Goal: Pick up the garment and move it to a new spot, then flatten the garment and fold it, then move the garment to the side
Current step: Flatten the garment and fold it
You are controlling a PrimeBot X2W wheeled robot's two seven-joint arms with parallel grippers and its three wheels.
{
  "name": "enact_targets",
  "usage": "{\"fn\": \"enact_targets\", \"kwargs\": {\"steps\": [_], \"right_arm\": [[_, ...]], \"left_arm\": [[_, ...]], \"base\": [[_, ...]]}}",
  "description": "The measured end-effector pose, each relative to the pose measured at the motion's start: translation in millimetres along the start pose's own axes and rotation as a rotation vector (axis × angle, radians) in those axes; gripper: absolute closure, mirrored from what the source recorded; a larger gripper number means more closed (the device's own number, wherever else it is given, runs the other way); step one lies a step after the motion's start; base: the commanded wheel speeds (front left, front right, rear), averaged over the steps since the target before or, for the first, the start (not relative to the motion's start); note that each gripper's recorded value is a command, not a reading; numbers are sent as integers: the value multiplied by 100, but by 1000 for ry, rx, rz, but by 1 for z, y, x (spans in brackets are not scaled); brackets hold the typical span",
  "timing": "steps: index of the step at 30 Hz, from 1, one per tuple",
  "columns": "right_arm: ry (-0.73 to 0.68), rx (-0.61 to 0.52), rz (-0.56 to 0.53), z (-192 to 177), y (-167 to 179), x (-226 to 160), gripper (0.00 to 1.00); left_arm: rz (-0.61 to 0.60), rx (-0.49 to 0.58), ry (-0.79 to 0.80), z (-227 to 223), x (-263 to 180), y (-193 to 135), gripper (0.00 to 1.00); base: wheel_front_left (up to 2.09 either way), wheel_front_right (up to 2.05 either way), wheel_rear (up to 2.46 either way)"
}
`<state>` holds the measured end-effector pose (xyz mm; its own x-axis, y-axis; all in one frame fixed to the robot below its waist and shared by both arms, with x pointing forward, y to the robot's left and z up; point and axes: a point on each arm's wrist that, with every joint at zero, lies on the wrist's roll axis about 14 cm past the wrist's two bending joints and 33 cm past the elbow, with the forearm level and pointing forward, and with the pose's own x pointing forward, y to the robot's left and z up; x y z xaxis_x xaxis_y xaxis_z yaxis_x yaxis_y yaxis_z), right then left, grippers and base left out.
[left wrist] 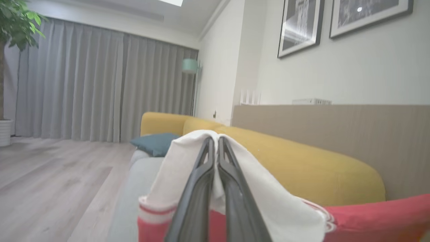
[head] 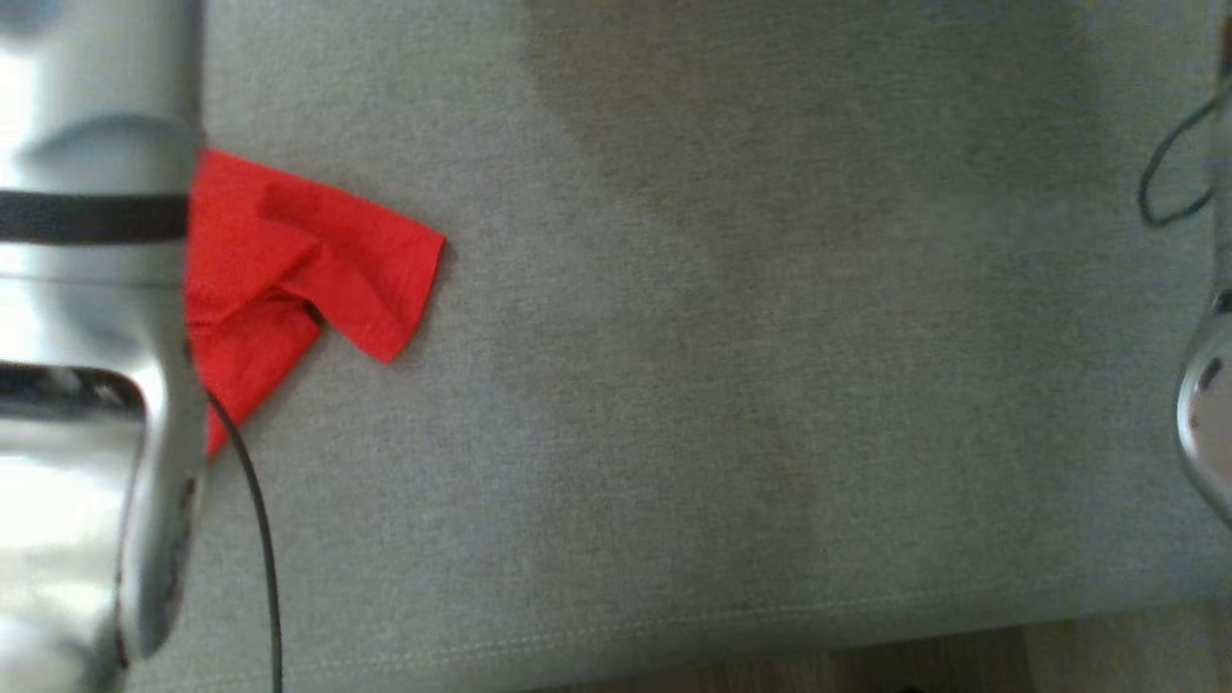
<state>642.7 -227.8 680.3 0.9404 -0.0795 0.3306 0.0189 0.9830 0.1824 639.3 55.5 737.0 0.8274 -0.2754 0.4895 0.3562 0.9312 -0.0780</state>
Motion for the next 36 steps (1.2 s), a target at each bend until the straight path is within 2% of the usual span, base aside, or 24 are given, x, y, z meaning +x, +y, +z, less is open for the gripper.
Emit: {"fn": "enact_targets", "kwargs": {"steps": [3, 7, 12, 22, 28, 36], "right_arm": [[128, 14, -17, -52, -7, -14, 100], [333, -12, -52, -118, -28, -54, 100], [546, -49, -57, -164, -40, -105, 100], [813, -215, 15, -190, -63, -189, 100], [909, -339, 76, -185, -81, -217, 100], [981, -364, 88, -174, -95, -241, 100]], "left_arm": [[-17, -2, 104, -45, -19, -1, 100], [-21, -16, 278, -109, -66, -1, 100], [-35, -20, 447, -156, -131, -4, 100], [-90, 9, 661, -182, -238, -11, 100], [-181, 5, 739, -176, -279, -30, 100], [-310, -26, 827, -156, -320, -57, 100]], "base": [[0, 0, 0], [0, 0, 0], [0, 0, 0], [0, 0, 0], [0, 0, 0], [0, 0, 0]]}}
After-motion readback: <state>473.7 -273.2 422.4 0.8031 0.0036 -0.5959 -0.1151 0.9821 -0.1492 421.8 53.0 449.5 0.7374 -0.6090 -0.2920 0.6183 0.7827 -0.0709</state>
